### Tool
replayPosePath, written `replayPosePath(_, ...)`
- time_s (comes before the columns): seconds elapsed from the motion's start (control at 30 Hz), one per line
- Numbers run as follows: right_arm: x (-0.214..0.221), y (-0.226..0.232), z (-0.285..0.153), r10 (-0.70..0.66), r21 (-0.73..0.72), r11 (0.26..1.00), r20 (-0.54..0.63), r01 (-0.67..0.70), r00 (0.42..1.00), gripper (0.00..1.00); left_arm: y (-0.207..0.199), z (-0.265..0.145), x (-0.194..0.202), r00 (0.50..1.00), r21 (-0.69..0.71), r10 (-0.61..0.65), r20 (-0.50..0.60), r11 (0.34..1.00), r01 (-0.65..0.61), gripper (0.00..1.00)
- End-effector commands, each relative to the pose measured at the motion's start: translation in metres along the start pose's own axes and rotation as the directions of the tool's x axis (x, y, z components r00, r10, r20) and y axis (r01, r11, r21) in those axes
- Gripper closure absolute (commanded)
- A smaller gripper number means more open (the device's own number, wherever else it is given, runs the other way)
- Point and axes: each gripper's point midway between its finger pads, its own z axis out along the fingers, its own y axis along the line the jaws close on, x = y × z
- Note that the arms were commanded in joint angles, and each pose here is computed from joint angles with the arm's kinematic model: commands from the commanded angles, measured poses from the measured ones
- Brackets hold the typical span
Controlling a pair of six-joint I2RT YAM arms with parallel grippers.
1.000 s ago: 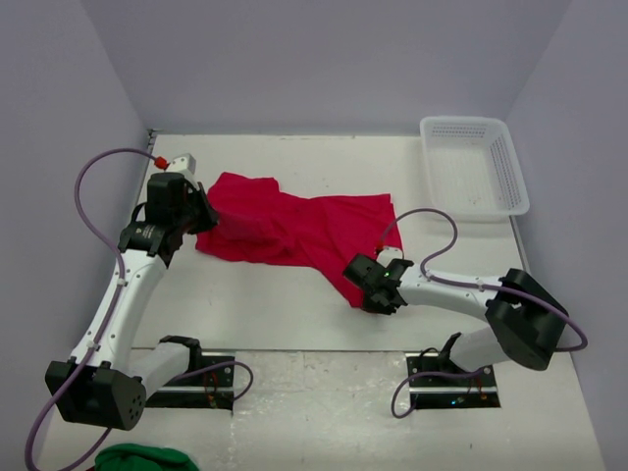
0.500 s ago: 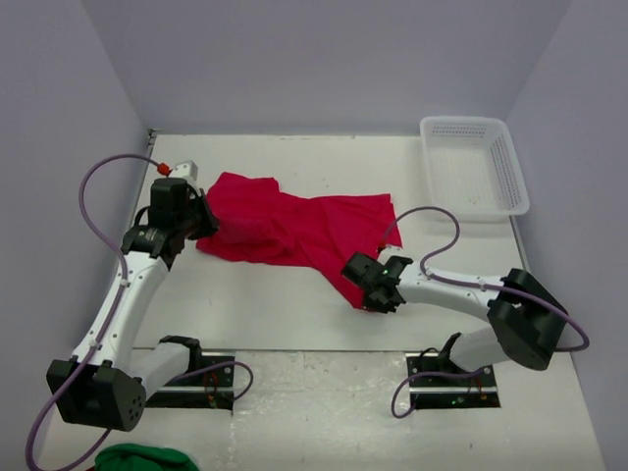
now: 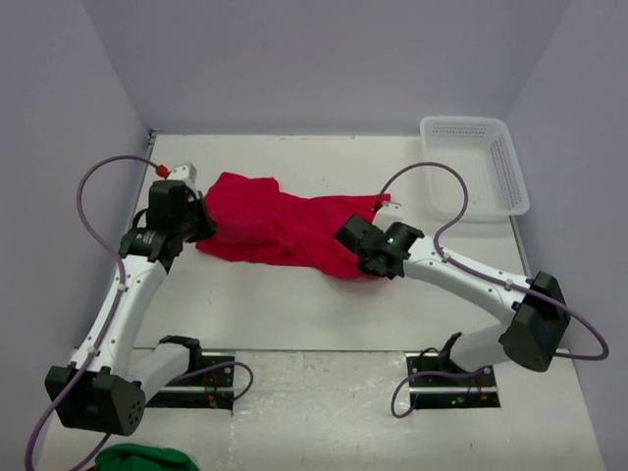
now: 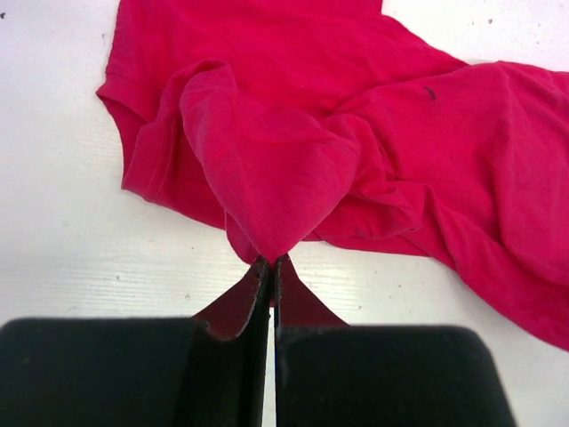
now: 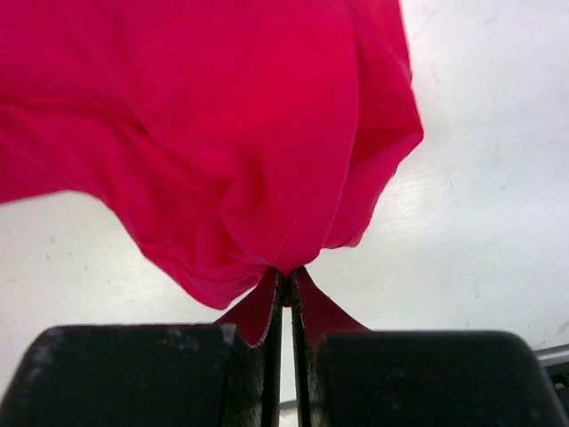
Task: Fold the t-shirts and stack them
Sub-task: Flatten out the tshirt
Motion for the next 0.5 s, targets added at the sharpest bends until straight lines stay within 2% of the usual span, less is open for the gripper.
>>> replayPosePath(0.0, -0.037, -0.017, -0.004, -0.033, 0.092, 0.995, 0.092, 0.025, 0.995, 1.00, -0.012, -0.022, -0.028, 0.995, 0.038, 0.045, 0.086, 0.998, -0.048, 1.00)
replayPosePath(0.17, -0.091, -0.026, -0.013, -0.014, 0.106, 0.994, 0.156, -0.002, 0.988, 1.00, -0.028, -0.056, -0.064, 0.975, 0.090, 0.061, 0.211, 0.993, -0.082, 1.00)
replayPosePath(0.23, -0.112, -0.042, -0.014, 0.001, 0.134, 0.991, 0.180, -0.025, 0.984, 1.00, -0.036, -0.082, -0.091, 0.953, 0.101, 0.055, 0.297, 0.991, -0.088, 1.00)
replayPosePath(0.4, -0.164, -0.078, -0.034, 0.089, 0.138, 0.982, 0.263, -0.128, 0.961, 1.00, -0.046, -0.155, -0.158, 0.861, 0.076, 0.040, 0.508, 0.993, -0.091, 1.00)
replayPosePath(0.47, -0.181, -0.089, -0.044, 0.093, 0.140, 0.980, 0.293, -0.139, 0.951, 1.00, -0.041, -0.171, -0.172, 0.839, 0.037, 0.042, 0.543, 0.997, -0.074, 1.00)
